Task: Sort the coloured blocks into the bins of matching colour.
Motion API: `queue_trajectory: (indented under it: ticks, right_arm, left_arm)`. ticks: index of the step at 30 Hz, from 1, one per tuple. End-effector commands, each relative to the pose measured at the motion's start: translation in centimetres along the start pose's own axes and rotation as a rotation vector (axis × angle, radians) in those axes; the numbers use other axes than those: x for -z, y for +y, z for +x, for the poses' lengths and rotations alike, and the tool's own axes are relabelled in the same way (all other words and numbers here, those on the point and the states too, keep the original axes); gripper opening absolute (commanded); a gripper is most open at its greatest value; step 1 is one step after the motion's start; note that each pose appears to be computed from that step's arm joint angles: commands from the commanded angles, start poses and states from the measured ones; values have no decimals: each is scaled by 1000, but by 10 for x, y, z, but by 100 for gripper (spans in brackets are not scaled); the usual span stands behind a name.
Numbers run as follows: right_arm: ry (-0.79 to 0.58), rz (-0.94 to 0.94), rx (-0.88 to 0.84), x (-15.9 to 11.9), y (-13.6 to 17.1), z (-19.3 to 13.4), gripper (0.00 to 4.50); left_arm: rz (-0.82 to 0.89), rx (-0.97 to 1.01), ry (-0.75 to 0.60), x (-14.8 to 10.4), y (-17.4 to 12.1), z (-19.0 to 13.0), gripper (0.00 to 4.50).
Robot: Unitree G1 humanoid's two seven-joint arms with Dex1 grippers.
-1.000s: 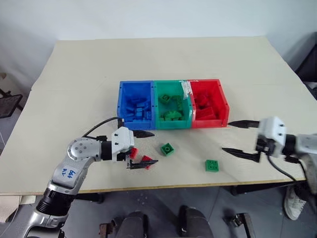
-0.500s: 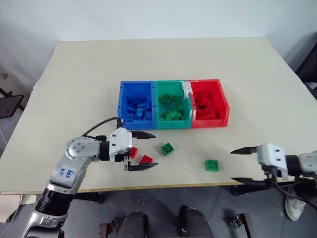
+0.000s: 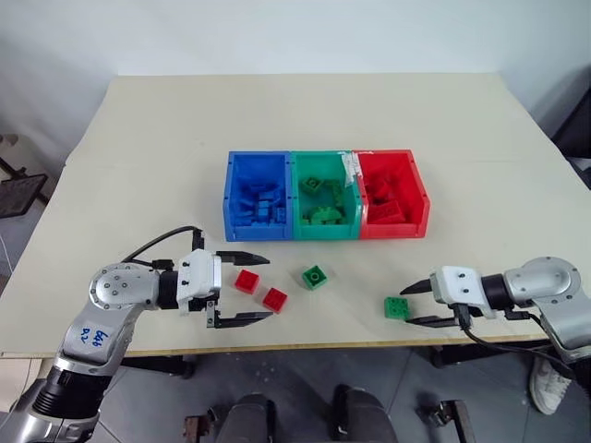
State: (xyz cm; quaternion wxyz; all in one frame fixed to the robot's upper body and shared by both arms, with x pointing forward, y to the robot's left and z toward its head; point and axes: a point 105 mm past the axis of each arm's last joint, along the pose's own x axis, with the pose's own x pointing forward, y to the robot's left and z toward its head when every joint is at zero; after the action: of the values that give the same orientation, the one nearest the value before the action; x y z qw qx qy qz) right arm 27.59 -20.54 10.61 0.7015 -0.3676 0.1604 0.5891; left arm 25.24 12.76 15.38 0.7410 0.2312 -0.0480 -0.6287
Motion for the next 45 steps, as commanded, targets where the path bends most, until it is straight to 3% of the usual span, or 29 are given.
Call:
queue_trajectory:
  ticks: [1, 5, 10, 15, 19, 24, 28, 32, 37, 43, 45]
  right_arm:
    - [-28, -7, 40, -5, -7, 1, 131]
    - [-195, -7, 106, -34, -20, 0, 4]
    - [-416, 99, 277, -102, -74, 2, 4]
    - [-323, 58, 228, -99, -78, 8, 4]
    - [-271, 93, 129, -86, -57, 4, 124]
    - [-207, 139, 149, -65, -39, -3, 292]
    - [-189, 234, 52, -63, -3, -4, 434]
    - [-212, 308, 85, -67, 12, 8, 447]
    - [-160, 352, 254, -45, 1, 19, 447]
    - [-125, 394, 215, -33, 14, 40, 447]
    - [-141, 387, 201, -37, 16, 40, 408]
  left_arm:
    - [16, 11, -26, -7, -4, -1, 450]
    - [-13, -11, -10, -4, -4, -5, 450]
    - [-55, -192, 19, 5, 16, -28, 450]
    - [-59, -216, 48, 8, 12, -37, 450]
    - [-74, -187, 34, 4, 5, -33, 450]
    - [-70, -109, 6, -1, -1, -14, 450]
    - [-79, -65, -18, -4, -2, -4, 450]
    - [-59, -33, -38, -6, 0, 5, 450]
    - [-42, 10, -48, -8, -1, 11, 450]
    - [-23, 24, -40, -9, 1, 11, 450]
    - [-20, 22, -39, -10, 3, 10, 450]
